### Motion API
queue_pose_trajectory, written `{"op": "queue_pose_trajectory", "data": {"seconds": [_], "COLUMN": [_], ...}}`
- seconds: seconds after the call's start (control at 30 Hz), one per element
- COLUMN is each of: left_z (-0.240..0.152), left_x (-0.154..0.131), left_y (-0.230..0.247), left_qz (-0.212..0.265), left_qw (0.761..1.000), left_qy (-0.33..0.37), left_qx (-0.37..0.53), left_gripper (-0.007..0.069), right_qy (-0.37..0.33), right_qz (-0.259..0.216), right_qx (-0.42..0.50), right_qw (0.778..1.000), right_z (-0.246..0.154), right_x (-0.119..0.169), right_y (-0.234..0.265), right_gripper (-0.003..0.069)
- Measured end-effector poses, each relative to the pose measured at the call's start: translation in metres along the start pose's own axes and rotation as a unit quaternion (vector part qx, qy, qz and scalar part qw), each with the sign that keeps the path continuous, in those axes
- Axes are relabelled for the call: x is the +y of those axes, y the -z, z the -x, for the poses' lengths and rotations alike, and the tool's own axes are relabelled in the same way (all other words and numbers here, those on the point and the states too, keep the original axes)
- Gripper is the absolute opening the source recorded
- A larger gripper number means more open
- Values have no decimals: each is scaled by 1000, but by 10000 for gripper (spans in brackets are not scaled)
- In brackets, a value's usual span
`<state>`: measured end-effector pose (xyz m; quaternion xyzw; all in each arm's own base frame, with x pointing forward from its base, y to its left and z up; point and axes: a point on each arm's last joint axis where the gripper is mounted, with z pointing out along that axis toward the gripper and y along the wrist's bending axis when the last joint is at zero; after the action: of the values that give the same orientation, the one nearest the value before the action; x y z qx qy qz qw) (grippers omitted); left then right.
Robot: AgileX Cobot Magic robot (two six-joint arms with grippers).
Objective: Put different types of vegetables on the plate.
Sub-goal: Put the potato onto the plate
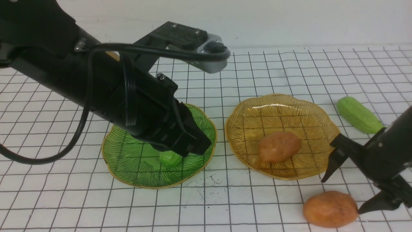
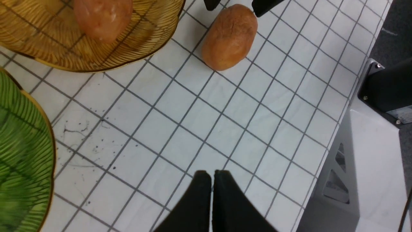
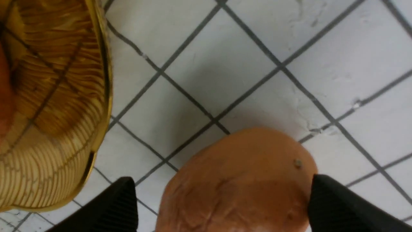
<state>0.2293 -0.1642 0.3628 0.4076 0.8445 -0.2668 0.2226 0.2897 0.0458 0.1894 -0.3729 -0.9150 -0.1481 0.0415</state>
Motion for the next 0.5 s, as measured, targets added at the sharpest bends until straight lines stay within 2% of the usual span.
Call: {"op": "queue_pose_trajectory", "data": {"seconds": [0.2, 0.37, 0.5], "left_z": [-3, -3, -3], "left_x": [2, 3, 3], "left_y": [0, 0, 0], "left_qz": [13, 14, 14], "left_qw": [1000, 1000, 1000], "left_qy": [-8, -9, -9], "left_qx": [15, 15, 15], "left_gripper": [-8, -8, -8], "right_qy": [10, 22, 36], "right_qz": [-45, -55, -68], "right_qx": [28, 41, 49], "right_qw": [999, 997, 996], "right_z": [0, -3, -5], "right_x": [-2, -1, -3], "right_y": [-21, -23, -23], "right_gripper": [662, 657, 584]}}
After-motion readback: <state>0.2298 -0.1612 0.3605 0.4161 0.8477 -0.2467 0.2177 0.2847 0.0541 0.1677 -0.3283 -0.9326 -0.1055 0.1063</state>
